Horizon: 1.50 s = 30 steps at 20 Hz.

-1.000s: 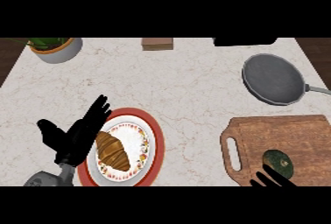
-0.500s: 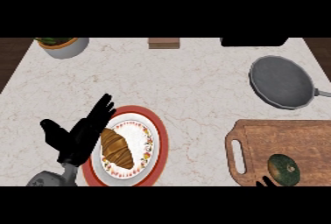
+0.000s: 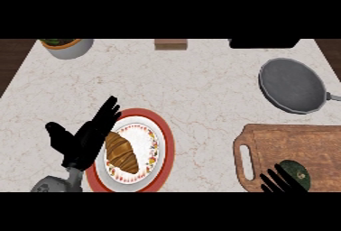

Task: Pick the squash from the cutting board and place it in the pan

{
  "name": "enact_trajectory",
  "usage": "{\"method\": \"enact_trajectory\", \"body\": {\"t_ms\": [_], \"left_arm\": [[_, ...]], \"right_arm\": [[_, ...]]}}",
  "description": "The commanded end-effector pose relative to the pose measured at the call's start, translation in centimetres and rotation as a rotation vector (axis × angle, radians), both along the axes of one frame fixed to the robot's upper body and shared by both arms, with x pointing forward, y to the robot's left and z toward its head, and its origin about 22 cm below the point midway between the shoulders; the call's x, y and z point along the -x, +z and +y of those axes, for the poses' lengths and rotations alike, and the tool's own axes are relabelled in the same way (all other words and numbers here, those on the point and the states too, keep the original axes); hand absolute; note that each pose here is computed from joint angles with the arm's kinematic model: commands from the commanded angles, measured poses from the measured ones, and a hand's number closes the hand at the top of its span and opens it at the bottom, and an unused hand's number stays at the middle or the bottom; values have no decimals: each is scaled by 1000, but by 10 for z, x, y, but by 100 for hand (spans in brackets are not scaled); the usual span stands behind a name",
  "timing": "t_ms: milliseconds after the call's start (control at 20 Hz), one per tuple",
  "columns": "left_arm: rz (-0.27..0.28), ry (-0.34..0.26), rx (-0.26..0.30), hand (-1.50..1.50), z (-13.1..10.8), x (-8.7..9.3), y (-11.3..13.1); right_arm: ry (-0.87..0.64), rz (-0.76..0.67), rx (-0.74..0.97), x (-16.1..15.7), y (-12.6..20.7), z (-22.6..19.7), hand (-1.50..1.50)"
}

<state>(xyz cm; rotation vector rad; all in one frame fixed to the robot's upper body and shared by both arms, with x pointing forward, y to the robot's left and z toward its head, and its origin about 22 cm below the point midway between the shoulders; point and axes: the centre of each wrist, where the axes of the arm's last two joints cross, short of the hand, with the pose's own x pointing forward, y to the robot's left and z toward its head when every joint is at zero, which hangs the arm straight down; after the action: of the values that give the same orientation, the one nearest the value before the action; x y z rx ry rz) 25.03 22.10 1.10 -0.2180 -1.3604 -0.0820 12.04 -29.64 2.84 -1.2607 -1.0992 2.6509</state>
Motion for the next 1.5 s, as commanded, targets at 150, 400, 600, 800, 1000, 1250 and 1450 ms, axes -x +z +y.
{"method": "enact_trajectory", "body": {"t_ms": [150, 400, 600, 800, 1000, 1250, 1450], "left_arm": [[-6, -1, -5, 0, 3, 2, 10], [1, -12, 14, 0, -6, -8, -6], [-8, -3, -6, 0, 6, 9, -4], [3, -4, -25, 0, 8, -5, -2], [0, -1, -9, 0, -6, 3, -7], [6, 8, 2, 0, -1, 0, 0], [1, 31, -4, 0, 8, 0, -1]], "right_arm": [[-2, -10, -2, -30, -7, -7, -150], [34, -19, -7, -28, -17, -14, 150], [153, -20, -10, -37, -23, -4, 150], [209, -72, 4, -62, -17, -12, 150], [254, -113, -8, -49, -14, 0, 150], [-206, 146, -480, -16, -55, 17, 150], [-454, 195, -821, -8, -59, 49, 150]]}}
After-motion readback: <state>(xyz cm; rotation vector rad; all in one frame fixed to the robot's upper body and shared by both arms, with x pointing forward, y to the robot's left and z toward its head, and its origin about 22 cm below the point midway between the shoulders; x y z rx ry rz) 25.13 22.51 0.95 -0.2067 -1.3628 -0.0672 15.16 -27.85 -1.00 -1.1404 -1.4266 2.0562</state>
